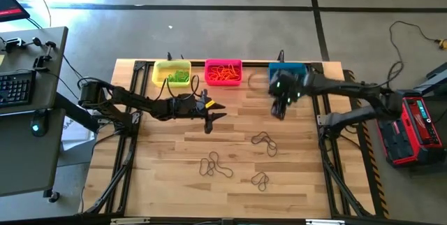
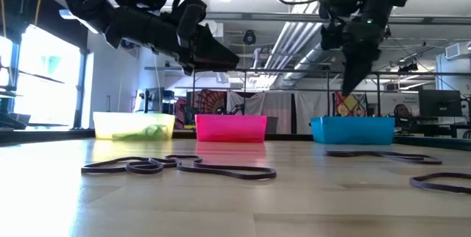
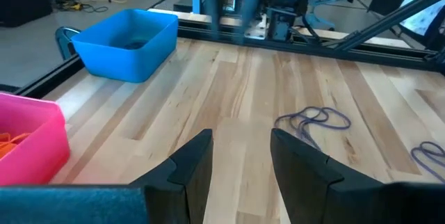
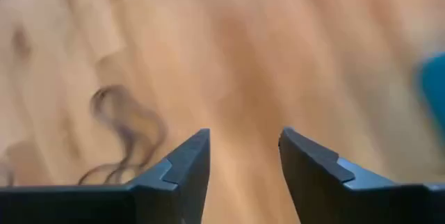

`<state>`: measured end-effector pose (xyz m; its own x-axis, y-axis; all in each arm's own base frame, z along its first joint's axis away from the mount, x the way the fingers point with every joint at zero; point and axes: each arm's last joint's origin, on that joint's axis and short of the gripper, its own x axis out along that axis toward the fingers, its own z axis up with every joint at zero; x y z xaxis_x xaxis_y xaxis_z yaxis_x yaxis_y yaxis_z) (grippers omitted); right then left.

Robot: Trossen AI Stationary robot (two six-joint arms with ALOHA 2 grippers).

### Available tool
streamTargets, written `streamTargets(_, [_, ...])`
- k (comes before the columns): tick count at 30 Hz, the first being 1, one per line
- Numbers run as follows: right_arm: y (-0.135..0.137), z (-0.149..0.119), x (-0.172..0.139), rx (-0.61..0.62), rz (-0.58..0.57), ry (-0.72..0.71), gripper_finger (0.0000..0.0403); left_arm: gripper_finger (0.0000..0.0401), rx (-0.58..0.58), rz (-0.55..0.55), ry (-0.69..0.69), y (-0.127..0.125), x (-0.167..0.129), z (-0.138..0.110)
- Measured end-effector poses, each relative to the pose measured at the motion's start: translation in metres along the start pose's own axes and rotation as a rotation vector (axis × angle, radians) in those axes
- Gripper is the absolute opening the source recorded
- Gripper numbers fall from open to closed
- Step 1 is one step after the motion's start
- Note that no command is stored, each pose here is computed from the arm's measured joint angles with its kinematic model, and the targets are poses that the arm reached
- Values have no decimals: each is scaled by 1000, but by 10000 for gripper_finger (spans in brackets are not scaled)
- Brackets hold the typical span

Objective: Sort rubber bands into baskets
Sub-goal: Put the violet rubber band into the blue bin

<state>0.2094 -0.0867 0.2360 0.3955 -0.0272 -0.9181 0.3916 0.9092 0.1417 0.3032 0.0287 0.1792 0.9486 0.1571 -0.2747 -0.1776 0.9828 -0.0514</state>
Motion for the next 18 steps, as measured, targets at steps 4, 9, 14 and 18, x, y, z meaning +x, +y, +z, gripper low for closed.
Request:
streamTargets(4, [34,-15,19,-50,37,40,150,138,1,6,1,1,0,0])
streamTargets(9, [64,-30,32,-49,48,24,149,138,15,7,1,1,0,0])
streamTargets(14, [80,-40,42,4,27,11,149,138,15,7,0,2,0,0])
streamTargets(18, [86,-43,53,23,-5,44,149,138,15,7,1,2,0,0])
